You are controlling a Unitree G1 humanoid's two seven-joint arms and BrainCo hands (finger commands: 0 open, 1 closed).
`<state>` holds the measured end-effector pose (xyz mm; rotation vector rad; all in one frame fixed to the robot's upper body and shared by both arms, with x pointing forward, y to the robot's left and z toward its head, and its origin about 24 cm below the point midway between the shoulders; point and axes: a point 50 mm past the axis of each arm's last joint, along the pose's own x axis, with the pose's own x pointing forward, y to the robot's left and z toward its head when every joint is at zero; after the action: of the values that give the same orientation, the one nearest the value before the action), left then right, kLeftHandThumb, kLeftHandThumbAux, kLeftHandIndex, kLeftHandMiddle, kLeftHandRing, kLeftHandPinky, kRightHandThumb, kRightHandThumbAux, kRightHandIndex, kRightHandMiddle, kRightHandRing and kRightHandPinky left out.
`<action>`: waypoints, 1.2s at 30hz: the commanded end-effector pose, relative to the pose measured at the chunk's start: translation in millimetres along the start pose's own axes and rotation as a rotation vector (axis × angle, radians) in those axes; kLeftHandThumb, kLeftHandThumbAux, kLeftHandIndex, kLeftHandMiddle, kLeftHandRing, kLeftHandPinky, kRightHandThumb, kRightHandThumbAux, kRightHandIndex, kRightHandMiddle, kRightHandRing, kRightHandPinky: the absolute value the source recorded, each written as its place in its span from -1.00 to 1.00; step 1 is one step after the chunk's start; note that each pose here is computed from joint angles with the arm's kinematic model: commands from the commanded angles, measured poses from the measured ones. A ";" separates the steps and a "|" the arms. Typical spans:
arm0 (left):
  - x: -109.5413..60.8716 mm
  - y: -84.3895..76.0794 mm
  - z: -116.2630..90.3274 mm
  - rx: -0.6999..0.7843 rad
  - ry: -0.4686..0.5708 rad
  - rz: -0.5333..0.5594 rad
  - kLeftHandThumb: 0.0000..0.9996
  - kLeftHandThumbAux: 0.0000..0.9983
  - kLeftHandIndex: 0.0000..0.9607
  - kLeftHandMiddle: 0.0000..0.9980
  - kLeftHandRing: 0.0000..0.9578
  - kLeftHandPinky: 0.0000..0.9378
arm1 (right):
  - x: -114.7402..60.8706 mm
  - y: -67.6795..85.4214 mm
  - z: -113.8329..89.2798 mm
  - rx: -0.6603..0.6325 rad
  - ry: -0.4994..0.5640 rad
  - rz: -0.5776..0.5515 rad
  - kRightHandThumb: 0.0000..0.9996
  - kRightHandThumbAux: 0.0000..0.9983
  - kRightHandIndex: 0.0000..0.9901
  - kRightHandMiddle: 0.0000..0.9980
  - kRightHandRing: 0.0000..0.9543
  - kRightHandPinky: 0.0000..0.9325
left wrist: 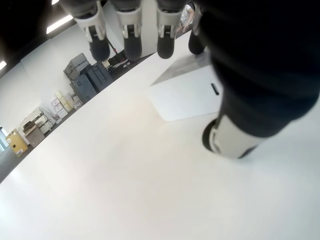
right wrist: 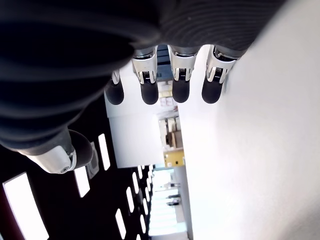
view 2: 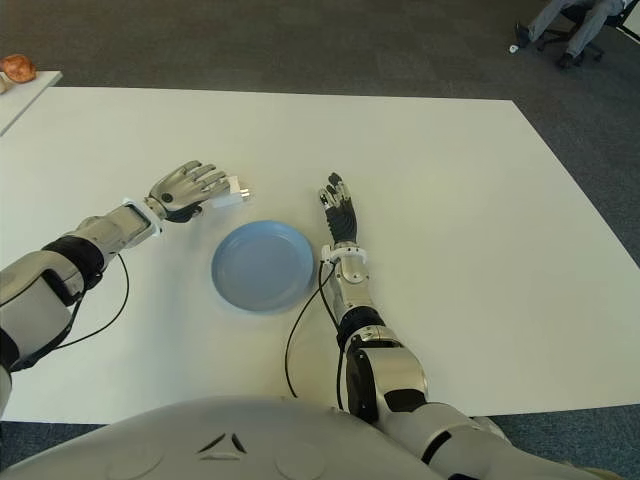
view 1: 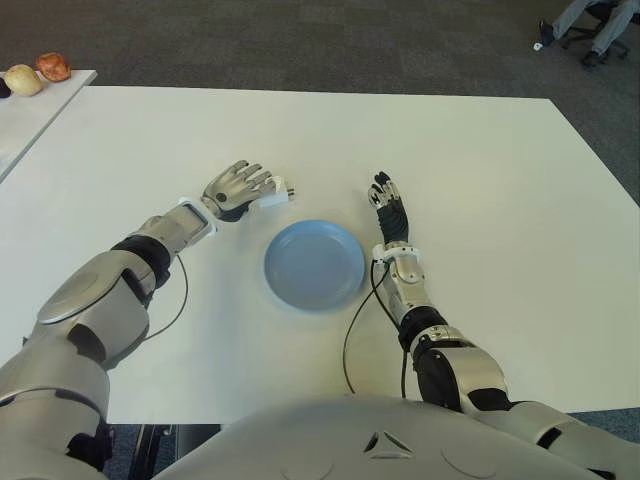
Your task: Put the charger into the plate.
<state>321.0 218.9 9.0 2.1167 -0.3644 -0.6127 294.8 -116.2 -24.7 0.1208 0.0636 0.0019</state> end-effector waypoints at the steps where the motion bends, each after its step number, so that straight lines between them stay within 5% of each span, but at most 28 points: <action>1: -32.8 -32.7 14.5 0.036 -0.103 -0.159 -1.00 0.32 -1.00 -1.00 -1.00 -1.00 | -17.8 -8.7 -27.4 0.004 0.142 -0.038 -1.00 -0.03 -0.90 -0.87 -0.90 -0.85; 9: -65.6 -26.9 2.0 0.024 -0.108 -0.154 -1.00 0.27 -1.00 -1.00 -1.00 -1.00 | -17.7 -9.2 -27.1 0.006 0.141 -0.039 -1.00 -0.03 -0.90 -0.87 -0.89 -0.84; 23: -99.7 -8.6 -4.7 -0.102 -0.122 -0.154 -1.00 0.25 -1.00 -1.00 -1.00 -1.00 | -16.7 -11.1 -26.8 0.010 0.147 -0.039 -1.00 -0.02 -0.92 -0.88 -0.90 -0.83; 36: -123.6 -11.6 -9.2 -0.199 -0.104 -0.081 -1.00 0.25 -1.00 -1.00 -1.00 -1.00 | -16.8 -11.4 -27.6 0.019 0.153 -0.039 -1.00 -0.01 -0.92 -0.88 -0.89 -0.83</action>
<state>231.8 281.7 43.5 1.9375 -0.2886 -0.7563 294.7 -120.3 -24.7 0.1250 0.0638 -0.0014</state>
